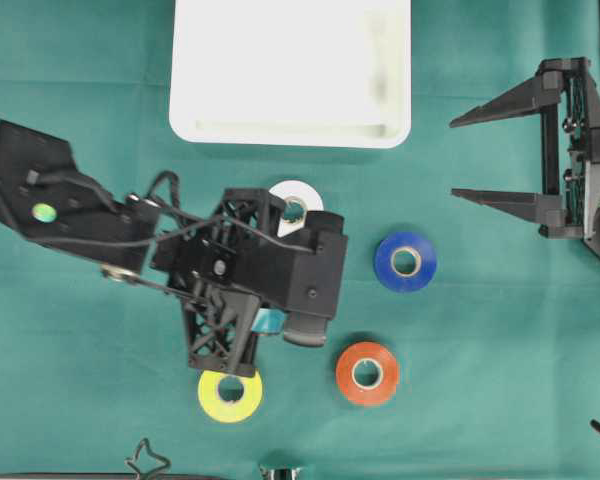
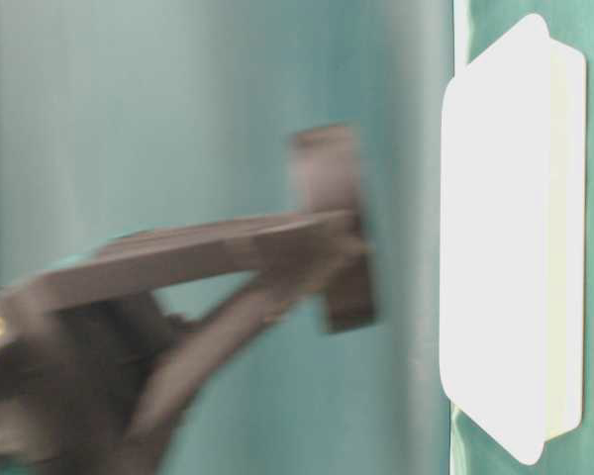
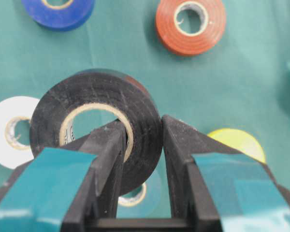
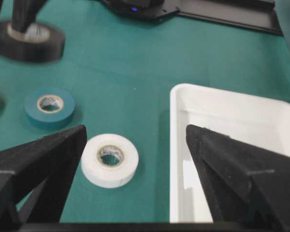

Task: Pick up the tape from a random location and place it into the white case.
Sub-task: 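Close the left gripper on the black tape roll's rim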

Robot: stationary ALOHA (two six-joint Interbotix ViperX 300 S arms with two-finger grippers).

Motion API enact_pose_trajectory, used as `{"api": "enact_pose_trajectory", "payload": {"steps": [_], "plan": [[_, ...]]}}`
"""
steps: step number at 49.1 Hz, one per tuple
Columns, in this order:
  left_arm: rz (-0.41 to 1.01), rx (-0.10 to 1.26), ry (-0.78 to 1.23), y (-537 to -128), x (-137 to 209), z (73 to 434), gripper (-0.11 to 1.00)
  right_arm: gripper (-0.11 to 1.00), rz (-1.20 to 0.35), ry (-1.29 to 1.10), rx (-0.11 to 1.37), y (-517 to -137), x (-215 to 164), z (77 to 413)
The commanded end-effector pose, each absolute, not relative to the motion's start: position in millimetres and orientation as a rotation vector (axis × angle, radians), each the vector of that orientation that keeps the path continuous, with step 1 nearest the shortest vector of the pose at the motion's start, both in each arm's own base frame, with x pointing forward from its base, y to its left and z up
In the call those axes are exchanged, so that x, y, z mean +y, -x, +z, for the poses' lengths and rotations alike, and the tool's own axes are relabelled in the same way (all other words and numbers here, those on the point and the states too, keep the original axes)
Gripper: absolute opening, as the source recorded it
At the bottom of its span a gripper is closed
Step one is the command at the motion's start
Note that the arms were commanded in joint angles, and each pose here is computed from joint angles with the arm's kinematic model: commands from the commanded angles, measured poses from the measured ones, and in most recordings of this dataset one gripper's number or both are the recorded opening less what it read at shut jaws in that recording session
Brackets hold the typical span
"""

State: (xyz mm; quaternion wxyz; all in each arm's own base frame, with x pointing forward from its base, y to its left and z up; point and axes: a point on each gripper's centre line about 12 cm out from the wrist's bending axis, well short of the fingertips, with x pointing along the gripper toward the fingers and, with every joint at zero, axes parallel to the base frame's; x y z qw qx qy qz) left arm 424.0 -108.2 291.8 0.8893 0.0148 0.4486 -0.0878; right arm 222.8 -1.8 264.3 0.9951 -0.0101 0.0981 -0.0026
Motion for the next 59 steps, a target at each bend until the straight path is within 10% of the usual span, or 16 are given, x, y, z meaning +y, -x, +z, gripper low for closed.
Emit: {"api": "enact_pose_trajectory", "payload": {"steps": [1,59], "plan": [[-0.188,0.857,-0.031,-416.3,-106.7,332.8,0.19,0.93,-0.007,0.02,0.17,-225.6,-2.2,274.3],[-0.184,0.856,-0.029,-411.8,-104.7,343.0,0.19,0.93,-0.003,0.019,0.175,-225.3,-1.2,273.9]]}}
